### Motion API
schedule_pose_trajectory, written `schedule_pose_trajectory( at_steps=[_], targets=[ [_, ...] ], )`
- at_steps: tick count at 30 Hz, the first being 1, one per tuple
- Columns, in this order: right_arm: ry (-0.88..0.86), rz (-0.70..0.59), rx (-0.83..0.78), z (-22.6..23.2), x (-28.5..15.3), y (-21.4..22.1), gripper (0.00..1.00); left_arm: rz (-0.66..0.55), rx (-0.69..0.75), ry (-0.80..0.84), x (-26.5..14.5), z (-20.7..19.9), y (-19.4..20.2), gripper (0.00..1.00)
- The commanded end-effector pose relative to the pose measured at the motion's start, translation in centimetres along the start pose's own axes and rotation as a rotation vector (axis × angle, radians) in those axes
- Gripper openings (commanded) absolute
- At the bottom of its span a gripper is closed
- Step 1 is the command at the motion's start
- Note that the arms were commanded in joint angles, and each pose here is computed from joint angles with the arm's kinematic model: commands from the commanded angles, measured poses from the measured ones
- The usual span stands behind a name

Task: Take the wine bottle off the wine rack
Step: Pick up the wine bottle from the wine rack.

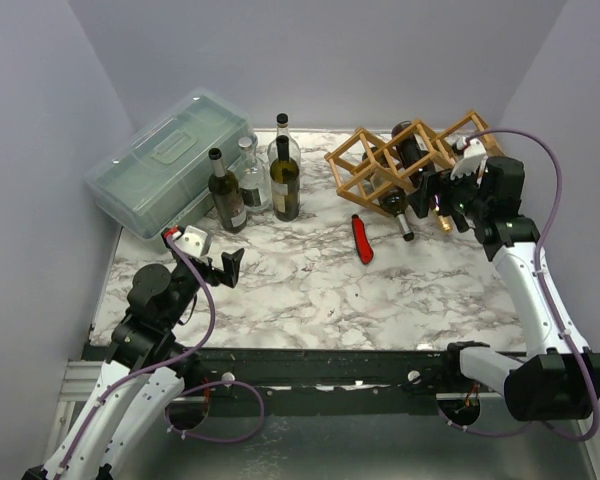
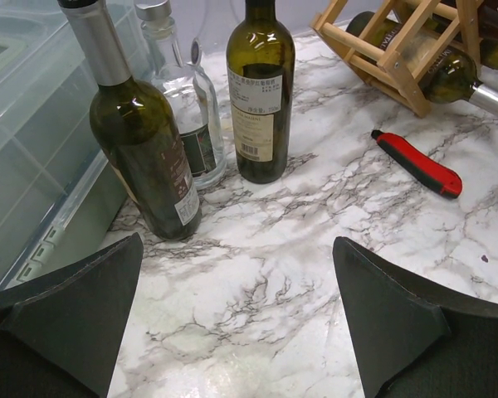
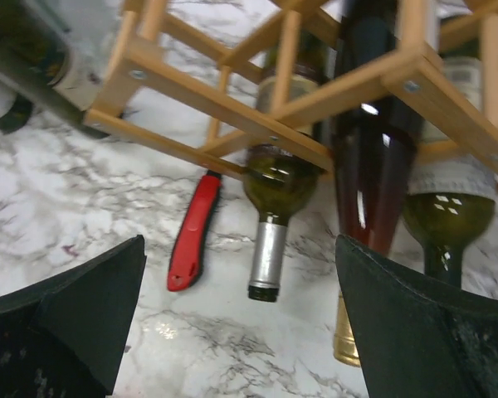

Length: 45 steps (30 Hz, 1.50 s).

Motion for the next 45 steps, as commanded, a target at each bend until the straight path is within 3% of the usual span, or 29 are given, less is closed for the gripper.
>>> schedule_pose_trajectory(
  at_steps=[1, 6, 16, 45],
  targets=[
    [0.257, -0.141, 0.088, -2.3, 0.0, 0.1, 0.99, -0.018, -0.003, 0.012, 0.0, -0.1, 0.0, 0.99],
    [0.349, -0.178, 0.072, -4.2, 1.3, 2.3, 0.99, -0.014, -0.004, 0.014, 0.1, -0.1, 0.1, 0.99],
    [0.307, -0.248, -0.033, -5.7, 3.4, 4.9, 0.93, -0.014, -0.002, 0.013, 0.1, -0.1, 0.1, 0.99],
    [0.279, -0.13, 0.002, -8.6, 6.8, 5.9, 0.72, -0.022, -0.001, 0.011, 0.0, -0.1, 0.0, 0.99]
  ],
)
Point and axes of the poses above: each gripper's point midway between its finger pads, its own x axis out along the fingers, its own z axis along the line the jaws close on, y = z × x, the point moved 9 cm from there along -x, back along the fingers, and after that the axes turned 11 degrees about x, right-handed, at the moved point
